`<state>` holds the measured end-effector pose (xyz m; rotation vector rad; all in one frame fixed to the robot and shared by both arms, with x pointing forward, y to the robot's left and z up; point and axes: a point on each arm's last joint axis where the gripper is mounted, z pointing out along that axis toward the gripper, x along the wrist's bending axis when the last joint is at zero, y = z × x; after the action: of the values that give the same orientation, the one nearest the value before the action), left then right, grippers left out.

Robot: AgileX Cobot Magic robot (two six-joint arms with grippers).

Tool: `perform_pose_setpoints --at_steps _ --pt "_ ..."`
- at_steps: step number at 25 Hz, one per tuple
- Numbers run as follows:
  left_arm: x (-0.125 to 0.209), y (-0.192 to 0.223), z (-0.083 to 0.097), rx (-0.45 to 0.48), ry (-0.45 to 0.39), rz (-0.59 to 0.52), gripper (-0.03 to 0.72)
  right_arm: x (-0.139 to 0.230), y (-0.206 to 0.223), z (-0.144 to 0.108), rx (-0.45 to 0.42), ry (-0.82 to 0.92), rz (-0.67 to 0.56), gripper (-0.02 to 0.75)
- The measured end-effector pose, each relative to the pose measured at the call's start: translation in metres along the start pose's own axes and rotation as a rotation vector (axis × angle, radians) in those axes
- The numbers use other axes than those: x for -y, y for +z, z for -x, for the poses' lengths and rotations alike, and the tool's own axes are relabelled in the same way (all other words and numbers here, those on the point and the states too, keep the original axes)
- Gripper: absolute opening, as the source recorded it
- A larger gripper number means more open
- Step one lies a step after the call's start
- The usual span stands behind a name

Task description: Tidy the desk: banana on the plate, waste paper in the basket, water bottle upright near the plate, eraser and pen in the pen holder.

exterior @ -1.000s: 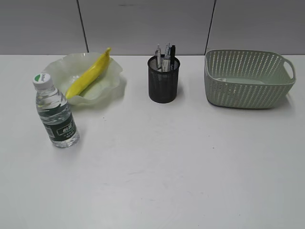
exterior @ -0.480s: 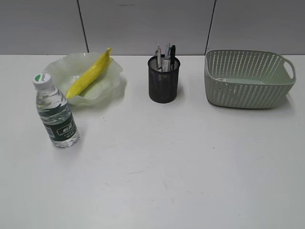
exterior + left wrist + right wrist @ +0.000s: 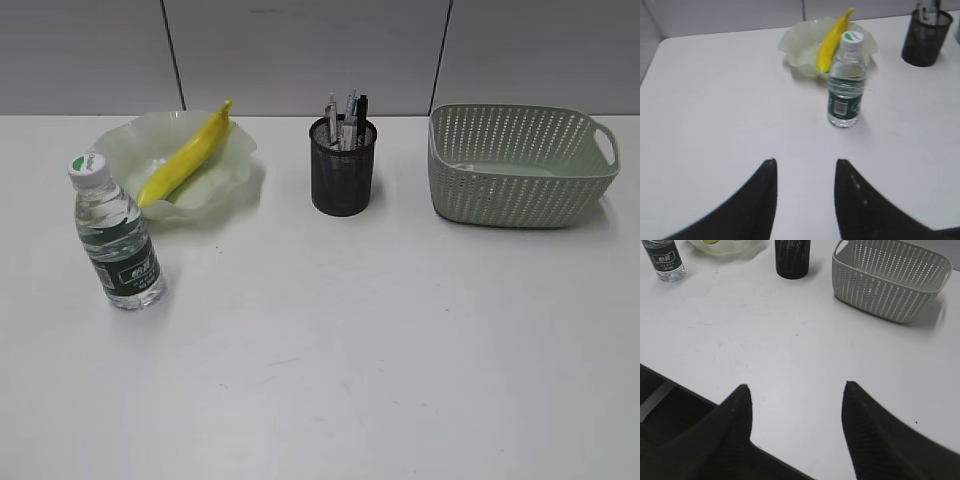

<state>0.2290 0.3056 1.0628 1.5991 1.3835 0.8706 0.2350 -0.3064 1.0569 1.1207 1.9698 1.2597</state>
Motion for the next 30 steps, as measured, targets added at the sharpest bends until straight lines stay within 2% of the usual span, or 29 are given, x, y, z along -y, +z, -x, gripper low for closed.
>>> perform_pose_setpoints --at_steps 3,9,12,15,22,30 --pt "0.0001 -0.0002 0.0008 -0.070 -0.032 0.001 0.288 0.0001 -0.0002 -0.0006 0.067 0.031 -0.001 0.456" --pt "0.0000 -0.0003 0.0009 -0.075 -0.034 0.002 0.288 0.0004 -0.0008 -0.0030 0.378 0.173 -0.003 0.456" --pt "0.0000 -0.0003 0.0009 -0.073 -0.034 0.002 0.288 0.0004 -0.0008 -0.0038 0.483 0.221 -0.004 0.456" --pt "0.0000 -0.0003 0.0009 -0.073 -0.034 0.002 0.288 0.0003 -0.0008 -0.0041 0.518 0.237 -0.004 0.456" --pt "0.0000 -0.0003 0.0009 -0.073 -0.034 0.002 0.285 0.0003 -0.0008 -0.0042 0.521 0.239 -0.004 0.456" --pt "0.0000 -0.0003 0.0009 -0.073 -0.034 0.002 0.237 0.0003 -0.0008 -0.0042 0.521 0.239 -0.004 0.456"
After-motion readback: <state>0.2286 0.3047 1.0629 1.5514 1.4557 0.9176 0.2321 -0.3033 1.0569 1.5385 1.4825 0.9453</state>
